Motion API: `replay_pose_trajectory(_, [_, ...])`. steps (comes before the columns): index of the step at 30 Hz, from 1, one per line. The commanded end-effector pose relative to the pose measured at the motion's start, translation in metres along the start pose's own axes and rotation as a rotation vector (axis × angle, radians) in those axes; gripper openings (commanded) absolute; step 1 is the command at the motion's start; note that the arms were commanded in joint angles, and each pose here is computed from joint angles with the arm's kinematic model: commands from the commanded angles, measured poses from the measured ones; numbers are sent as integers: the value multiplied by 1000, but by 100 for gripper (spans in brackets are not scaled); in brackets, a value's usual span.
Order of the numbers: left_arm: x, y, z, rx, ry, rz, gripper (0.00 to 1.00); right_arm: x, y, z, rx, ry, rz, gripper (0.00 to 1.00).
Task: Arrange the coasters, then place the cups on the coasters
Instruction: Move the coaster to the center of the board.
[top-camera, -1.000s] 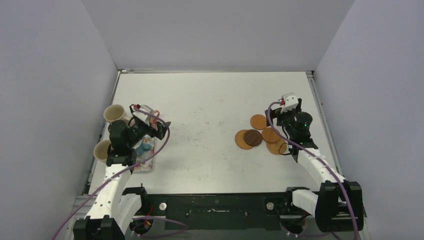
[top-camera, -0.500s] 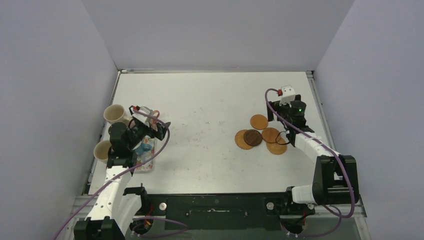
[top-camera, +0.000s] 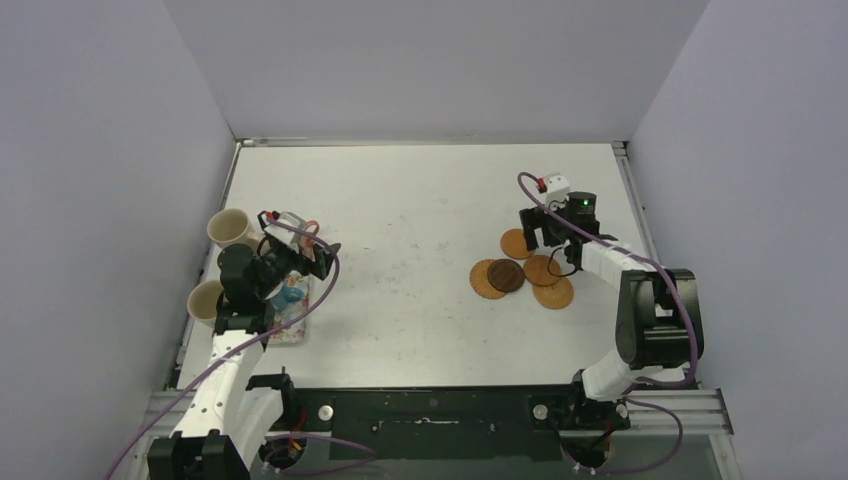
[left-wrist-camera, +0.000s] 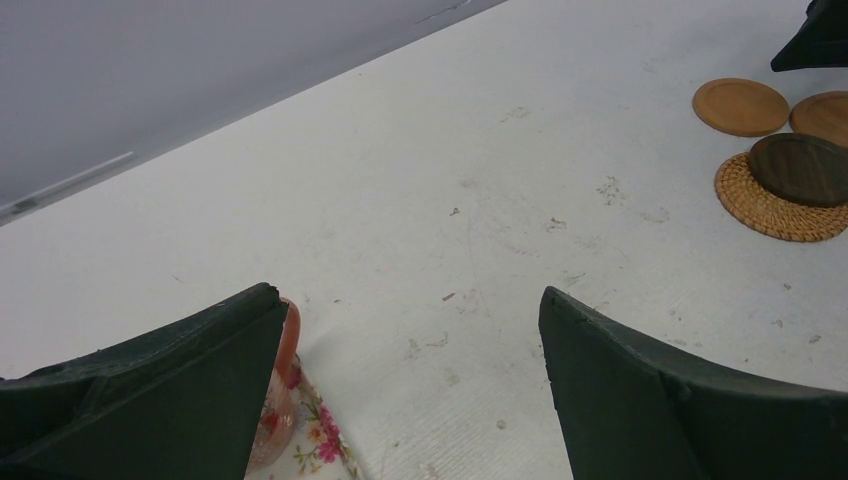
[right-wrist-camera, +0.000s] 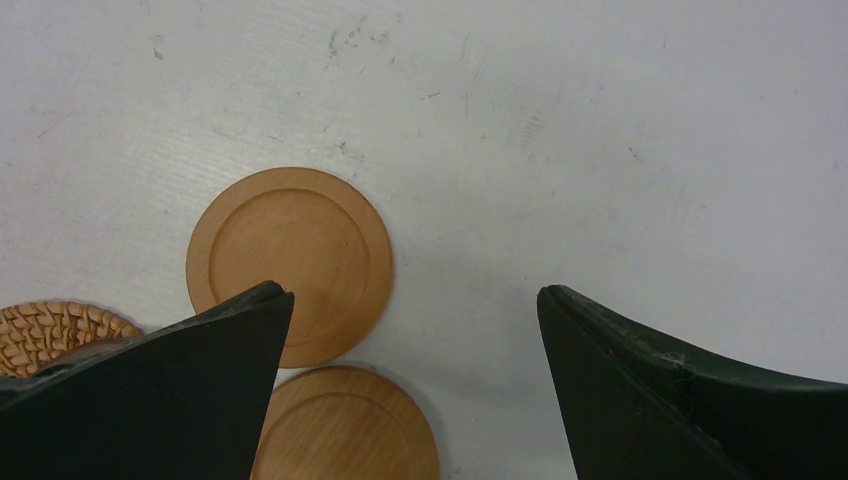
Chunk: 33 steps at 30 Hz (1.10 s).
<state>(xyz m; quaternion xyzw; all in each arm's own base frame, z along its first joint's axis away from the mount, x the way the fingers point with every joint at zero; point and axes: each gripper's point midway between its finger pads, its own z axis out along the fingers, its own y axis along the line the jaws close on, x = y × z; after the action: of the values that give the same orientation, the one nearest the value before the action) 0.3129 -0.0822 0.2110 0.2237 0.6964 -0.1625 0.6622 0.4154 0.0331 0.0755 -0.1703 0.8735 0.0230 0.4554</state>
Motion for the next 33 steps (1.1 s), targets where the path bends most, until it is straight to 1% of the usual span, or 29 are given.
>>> replay_pose_trajectory(1, [-17,3,2,-13,-56,34,97,-11,4,3,-28,-2,-20,100])
replay_pose_trajectory(14, [-9,1,7,-2,-35,30,97,9,8,24,-40,91,-19,100])
replay_pose_trajectory(33, [-7,4,8,-16,-24,32,97,17,1,33,8,123,-19,100])
